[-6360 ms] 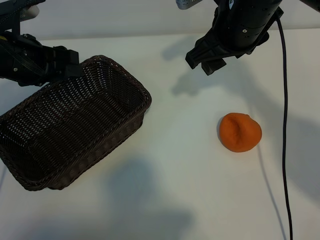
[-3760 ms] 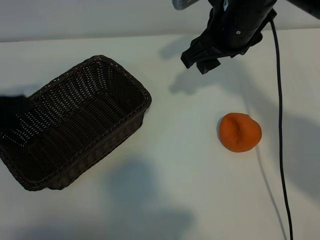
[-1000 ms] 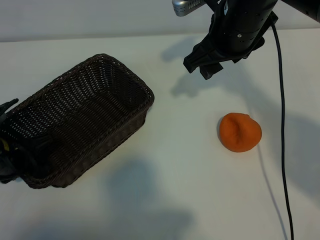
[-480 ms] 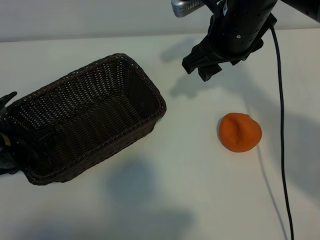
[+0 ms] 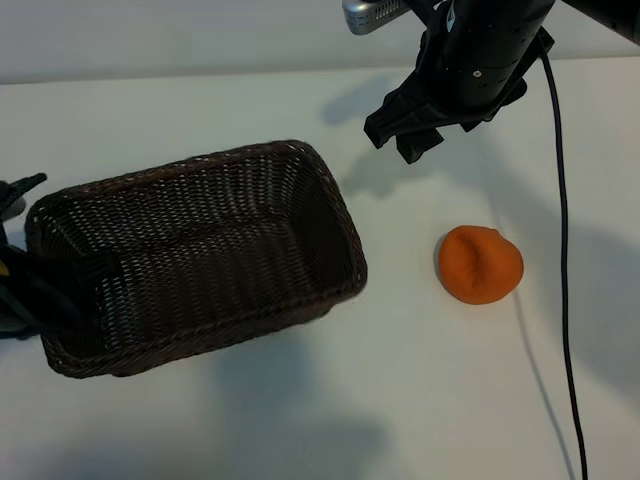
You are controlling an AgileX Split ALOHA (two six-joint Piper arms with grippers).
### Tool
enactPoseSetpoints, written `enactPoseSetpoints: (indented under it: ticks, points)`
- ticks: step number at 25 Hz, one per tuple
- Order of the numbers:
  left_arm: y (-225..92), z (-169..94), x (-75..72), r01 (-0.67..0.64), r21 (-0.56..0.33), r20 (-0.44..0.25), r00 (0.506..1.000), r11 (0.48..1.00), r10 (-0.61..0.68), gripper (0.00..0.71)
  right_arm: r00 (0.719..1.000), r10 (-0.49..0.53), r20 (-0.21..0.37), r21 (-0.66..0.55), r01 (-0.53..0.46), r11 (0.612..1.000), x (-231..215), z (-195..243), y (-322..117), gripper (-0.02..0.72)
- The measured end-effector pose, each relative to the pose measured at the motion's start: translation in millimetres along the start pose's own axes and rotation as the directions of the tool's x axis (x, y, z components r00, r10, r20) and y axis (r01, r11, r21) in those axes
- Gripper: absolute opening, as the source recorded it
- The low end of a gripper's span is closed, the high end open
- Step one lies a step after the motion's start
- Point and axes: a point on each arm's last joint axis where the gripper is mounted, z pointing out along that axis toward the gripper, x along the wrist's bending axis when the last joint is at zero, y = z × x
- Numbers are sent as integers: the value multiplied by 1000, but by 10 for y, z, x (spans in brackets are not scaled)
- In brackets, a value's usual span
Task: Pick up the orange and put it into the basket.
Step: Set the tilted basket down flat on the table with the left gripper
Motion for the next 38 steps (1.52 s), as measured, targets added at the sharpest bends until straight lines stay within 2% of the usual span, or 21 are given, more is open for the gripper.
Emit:
enactPoseSetpoints:
  ticks: [5,15,17,22,25,32,38]
  points:
    - [100,-57,-70,-53,-5,22,998,999,53,155,1000,0,-1,1,0,1000,1,0,-1,595]
    - [97,-73,-158,-76,8,109,991,997,74,155,1000,1,-3,6,-1,1000,3,0,-5,595]
    - [108,-74,-139,-71,8,112,991,997,70,155,1000,1,-3,10,-1,1000,3,0,-9,595]
    - [173,-79,18,-82,3,82,993,997,82,155,1000,2,-4,13,-2,1000,3,0,-12,595]
    - [188,-86,27,-128,-1,90,988,992,128,155,1000,3,-7,14,-3,1000,6,0,-13,595]
    - [454,-194,-130,-212,-59,142,965,975,219,155,1000,5,-11,14,-5,1000,10,0,-13,595]
    - [704,-88,-243,-254,-28,156,954,967,255,153,1000,8,-18,15,-8,1000,16,-1,-14,595]
